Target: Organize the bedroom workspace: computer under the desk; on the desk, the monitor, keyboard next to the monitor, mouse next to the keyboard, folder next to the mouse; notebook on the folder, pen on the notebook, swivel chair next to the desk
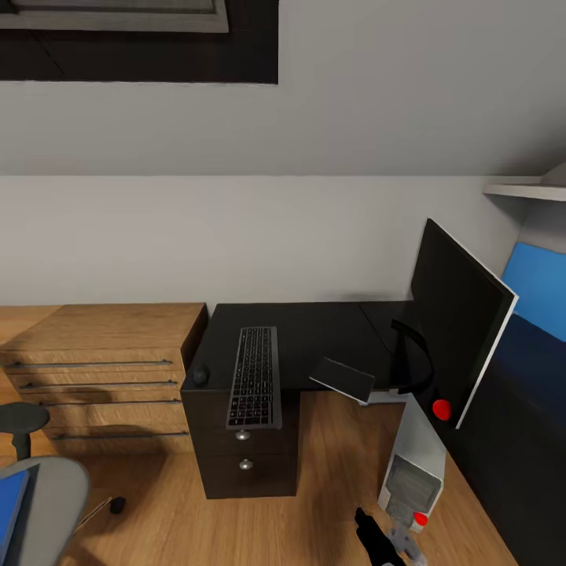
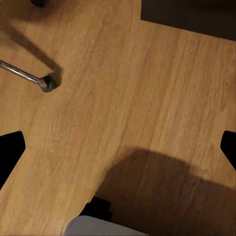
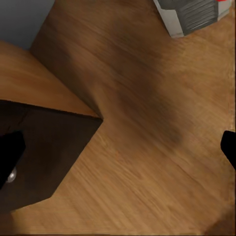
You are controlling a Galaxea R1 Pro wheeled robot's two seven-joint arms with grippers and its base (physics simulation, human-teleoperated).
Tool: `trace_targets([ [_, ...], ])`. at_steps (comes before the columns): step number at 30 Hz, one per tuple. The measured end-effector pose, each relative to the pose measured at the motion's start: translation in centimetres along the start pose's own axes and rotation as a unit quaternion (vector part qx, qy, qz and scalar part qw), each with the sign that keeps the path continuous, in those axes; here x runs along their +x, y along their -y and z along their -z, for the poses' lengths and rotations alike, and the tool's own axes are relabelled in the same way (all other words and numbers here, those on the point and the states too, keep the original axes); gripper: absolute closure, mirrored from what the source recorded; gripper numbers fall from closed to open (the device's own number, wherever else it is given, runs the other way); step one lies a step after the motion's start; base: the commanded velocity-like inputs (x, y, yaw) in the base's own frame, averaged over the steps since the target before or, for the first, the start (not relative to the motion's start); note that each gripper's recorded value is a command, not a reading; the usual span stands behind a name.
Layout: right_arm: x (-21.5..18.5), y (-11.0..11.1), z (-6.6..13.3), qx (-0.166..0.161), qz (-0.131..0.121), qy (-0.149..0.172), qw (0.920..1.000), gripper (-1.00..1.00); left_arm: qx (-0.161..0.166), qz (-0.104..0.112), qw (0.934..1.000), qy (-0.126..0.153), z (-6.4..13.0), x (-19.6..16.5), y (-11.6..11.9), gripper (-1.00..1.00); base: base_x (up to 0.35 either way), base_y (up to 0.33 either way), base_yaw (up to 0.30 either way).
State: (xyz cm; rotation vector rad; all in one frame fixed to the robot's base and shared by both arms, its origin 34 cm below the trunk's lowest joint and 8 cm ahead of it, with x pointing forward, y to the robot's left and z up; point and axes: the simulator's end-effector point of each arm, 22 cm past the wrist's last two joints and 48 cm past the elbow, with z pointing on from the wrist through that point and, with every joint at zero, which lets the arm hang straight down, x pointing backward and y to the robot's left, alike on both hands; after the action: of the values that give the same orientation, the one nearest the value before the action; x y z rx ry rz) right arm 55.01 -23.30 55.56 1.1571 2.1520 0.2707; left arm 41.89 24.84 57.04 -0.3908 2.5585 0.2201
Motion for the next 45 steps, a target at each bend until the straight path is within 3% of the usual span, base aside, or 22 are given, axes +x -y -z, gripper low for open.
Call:
trace_targets([
  [3, -0.2, 1.4, 0.5, 0.012, 0.028, 0.009, 0.9995, -1.00, 0.000, 0.000, 1.0000, 0.000, 0.4, -0.2, 0.0, -1.00, 0.000, 0.000, 0.000],
  [5, -1.2, 2.4, 0.9, 0.017, 0.061, 0.029, 0.9976, -1.00, 0.000, 0.001, 1.0000, -0.001, 0.7, -0.4, 0.0, -1.00, 0.000, 0.000, 0.000],
  [7, -1.3, 4.1, 1.6, 0.022, 0.124, 0.039, 0.9913, -1.00, 0.001, 0.000, 1.0000, 0.000, 1.0, -0.6, 0.0, -1.00, 0.000, 0.000, 0.000],
  [11, -0.9, 5.0, 2.4, 0.022, 0.180, 0.033, 0.9828, -1.00, 0.002, 0.000, 1.0000, 0.002, 1.5, -1.0, 0.0, -1.00, 0.000, 0.000, 0.000],
  [13, -1.0, 5.2, 2.7, 0.024, 0.194, 0.034, 0.9802, -1.00, 0.002, 0.002, 1.0000, 0.006, 1.8, -1.4, 0.0, -1.00, 0.000, 0.000, 0.000],
  [15, -1.1, 5.6, 3.1, 0.030, 0.209, 0.034, 0.9769, -1.00, 0.003, 0.012, 0.9996, 0.027, 2.1, -2.4, 0.1, -1.00, 0.000, 0.000, 0.000],
  [21, -1.3, 5.2, 3.9, 0.031, 0.217, 0.033, 0.9752, -1.00, 0.009, 0.024, 0.9978, 0.061, 3.2, -4.2, 0.5, -1.00, 0.000, 0.000, 0.000],
  [24, -1.2, 4.6, 4.3, 0.022, 0.236, 0.031, 0.9710, -1.00, 0.011, 0.028, 0.9967, 0.075, 3.7, -5.0, 0.7, -1.00, 0.000, 0.000, 0.000],
  [29, -1.6, 3.1, 4.9, -0.005, 0.287, 0.040, 0.9571, -1.00, 0.005, 0.023, 0.9974, 0.068, 4.1, -4.3, 0.1, -1.00, 0.000, 0.000, 0.000],
  [32, -1.5, 1.1, 5.5, -0.043, 0.343, 0.054, 0.9370, -1.00, -0.006, 0.013, 0.9986, 0.051, 4.0, -2.7, -0.7, -1.00, 0.000, 0.000, 0.000],
  [34, -1.5, 0.5, 5.8, -0.053, 0.359, 0.056, 0.9303, -1.00, -0.008, 0.011, 0.9988, 0.047, 4.2, -2.4, -0.9, -1.00, 0.000, 0.000, 0.000],
  [38, -1.4, -0.2, 6.4, -0.064, 0.375, 0.057, 0.9231, -1.00, -0.010, 0.009, 0.9990, 0.044, 4.6, -2.3, -1.1, -1.00, 0.000, 0.000, 0.000],
  [45, -1.7, -0.8, 7.3, -0.071, 0.384, 0.058, 0.9189, -1.00, -0.011, 0.008, 0.9991, 0.041, 5.4, -2.5, -1.3, -1.00, 0.000, 0.000, 0.000],
])
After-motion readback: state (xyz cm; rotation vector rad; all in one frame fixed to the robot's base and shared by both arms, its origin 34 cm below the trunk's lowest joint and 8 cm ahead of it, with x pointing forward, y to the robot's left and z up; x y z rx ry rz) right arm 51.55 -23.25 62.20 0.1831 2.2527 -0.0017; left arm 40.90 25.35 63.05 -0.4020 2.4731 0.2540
